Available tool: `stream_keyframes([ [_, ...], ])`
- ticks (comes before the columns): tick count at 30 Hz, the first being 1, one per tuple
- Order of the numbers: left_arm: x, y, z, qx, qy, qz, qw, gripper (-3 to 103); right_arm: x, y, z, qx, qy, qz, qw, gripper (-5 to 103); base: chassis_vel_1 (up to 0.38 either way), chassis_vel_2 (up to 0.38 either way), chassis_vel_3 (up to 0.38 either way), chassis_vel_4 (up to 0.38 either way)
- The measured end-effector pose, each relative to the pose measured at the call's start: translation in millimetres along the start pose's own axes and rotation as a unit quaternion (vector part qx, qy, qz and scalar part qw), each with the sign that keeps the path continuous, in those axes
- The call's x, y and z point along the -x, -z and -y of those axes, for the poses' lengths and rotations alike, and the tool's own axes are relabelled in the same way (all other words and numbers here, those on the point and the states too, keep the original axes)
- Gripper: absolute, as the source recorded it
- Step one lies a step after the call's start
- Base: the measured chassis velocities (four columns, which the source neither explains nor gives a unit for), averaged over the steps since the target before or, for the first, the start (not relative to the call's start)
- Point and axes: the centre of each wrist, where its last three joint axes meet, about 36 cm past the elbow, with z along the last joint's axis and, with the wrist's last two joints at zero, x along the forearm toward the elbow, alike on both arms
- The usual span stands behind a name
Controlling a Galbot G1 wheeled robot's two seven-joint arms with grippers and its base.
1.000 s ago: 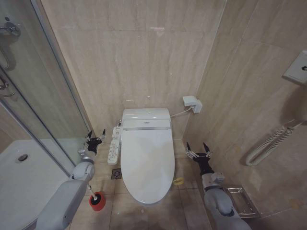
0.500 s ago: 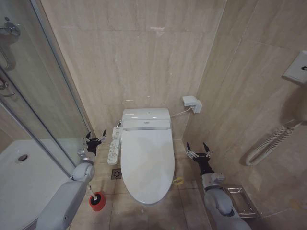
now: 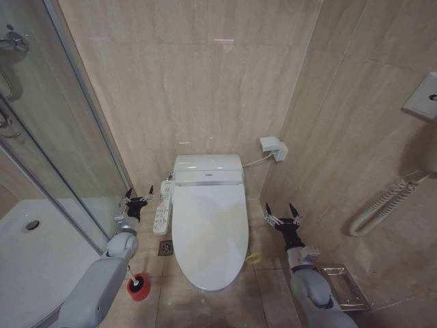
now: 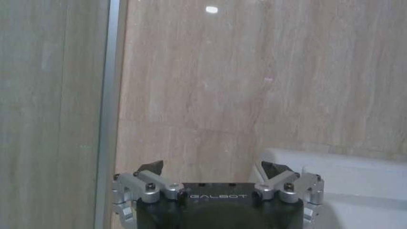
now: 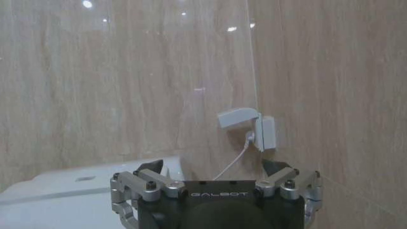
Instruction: Open the toilet lid, clean the toilet bowl with a toilet brush, close the toilet lid, and flush.
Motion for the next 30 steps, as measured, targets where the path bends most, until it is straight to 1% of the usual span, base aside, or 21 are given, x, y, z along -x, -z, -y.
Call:
stream_keyframes([
  [11, -1.9, -1.0, -4.1, 0.002, -0.003, 0.002, 1.0, 100, 0.0, 0.0, 0.0, 0.0, 0.0, 0.0, 1.0, 100, -0.005, 0.011, 0.011, -0.012],
  [19, -2.3, -1.6, -5.8, 0.002, -0.003, 0.003, 1.0, 100, 0.0, 0.0, 0.0, 0.0, 0.0, 0.0, 1.0, 100, -0.15, 0.18, 0.156, -0.158],
  [24, -1.8, -2.6, -2.2, 0.001, -0.006, 0.003, 1.0, 100, 0.0, 0.0, 0.0, 0.0, 0.0, 0.0, 1.0, 100, -0.166, 0.146, 0.113, -0.153],
  [30, -3.0, -4.8, 1.2, 0.0, -0.008, 0.002, 1.0, 100, 0.0, 0.0, 0.0, 0.0, 0.0, 0.0, 1.0, 100, -0.022, 0.063, 0.044, 0.003],
])
